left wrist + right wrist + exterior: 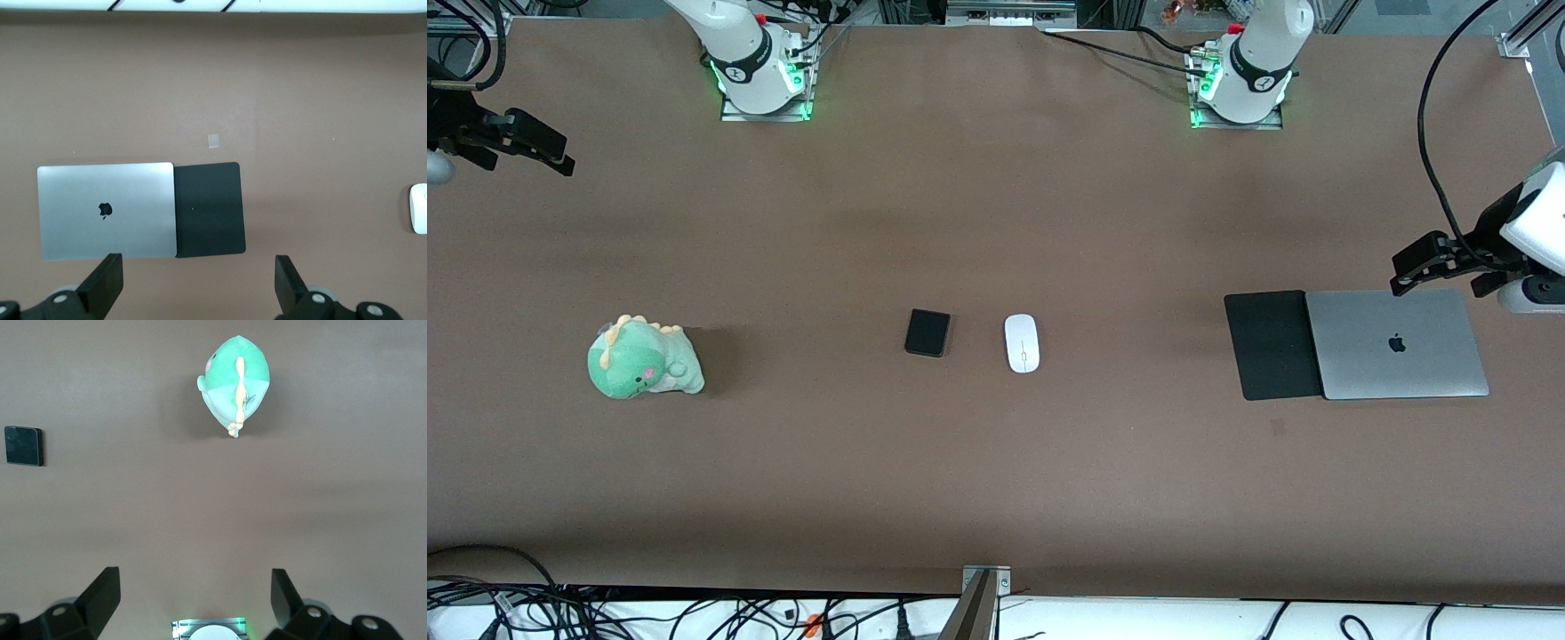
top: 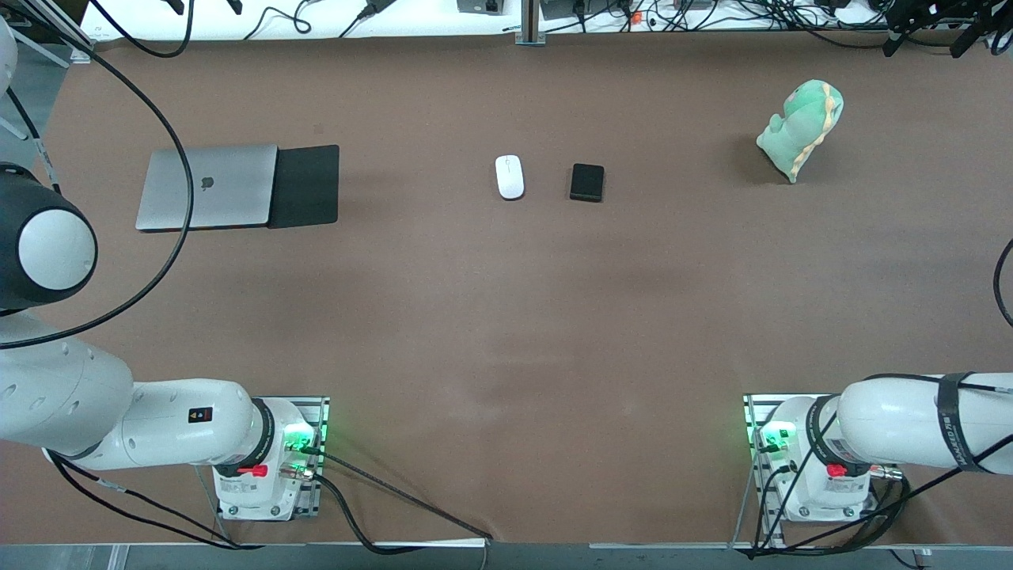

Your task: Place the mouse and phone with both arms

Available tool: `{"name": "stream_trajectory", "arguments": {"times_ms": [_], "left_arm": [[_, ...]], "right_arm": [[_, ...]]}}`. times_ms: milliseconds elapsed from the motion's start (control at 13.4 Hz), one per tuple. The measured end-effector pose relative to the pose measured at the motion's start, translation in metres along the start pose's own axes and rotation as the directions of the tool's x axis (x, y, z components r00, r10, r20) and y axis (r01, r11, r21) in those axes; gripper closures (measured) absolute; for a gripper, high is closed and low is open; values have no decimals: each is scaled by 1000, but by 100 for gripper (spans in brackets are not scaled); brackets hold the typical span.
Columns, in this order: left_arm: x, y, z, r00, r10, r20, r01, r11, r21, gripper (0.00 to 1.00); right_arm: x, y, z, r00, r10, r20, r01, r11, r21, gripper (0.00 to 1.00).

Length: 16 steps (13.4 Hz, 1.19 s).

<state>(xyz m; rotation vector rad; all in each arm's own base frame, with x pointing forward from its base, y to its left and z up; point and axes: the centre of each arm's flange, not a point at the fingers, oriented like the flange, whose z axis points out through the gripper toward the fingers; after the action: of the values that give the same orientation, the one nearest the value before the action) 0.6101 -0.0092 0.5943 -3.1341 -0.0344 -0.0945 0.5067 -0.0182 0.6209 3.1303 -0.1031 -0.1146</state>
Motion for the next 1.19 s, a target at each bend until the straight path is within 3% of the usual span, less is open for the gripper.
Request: {"name": "stream_trajectory", "arguments": {"times_ms": [1190], "left_arm": [[0,2,-4,1000,-12,-3,12,1000,-9,0]], "right_arm": [[0,-3,0,1000,-4,0,4,1000,9,0]]}}
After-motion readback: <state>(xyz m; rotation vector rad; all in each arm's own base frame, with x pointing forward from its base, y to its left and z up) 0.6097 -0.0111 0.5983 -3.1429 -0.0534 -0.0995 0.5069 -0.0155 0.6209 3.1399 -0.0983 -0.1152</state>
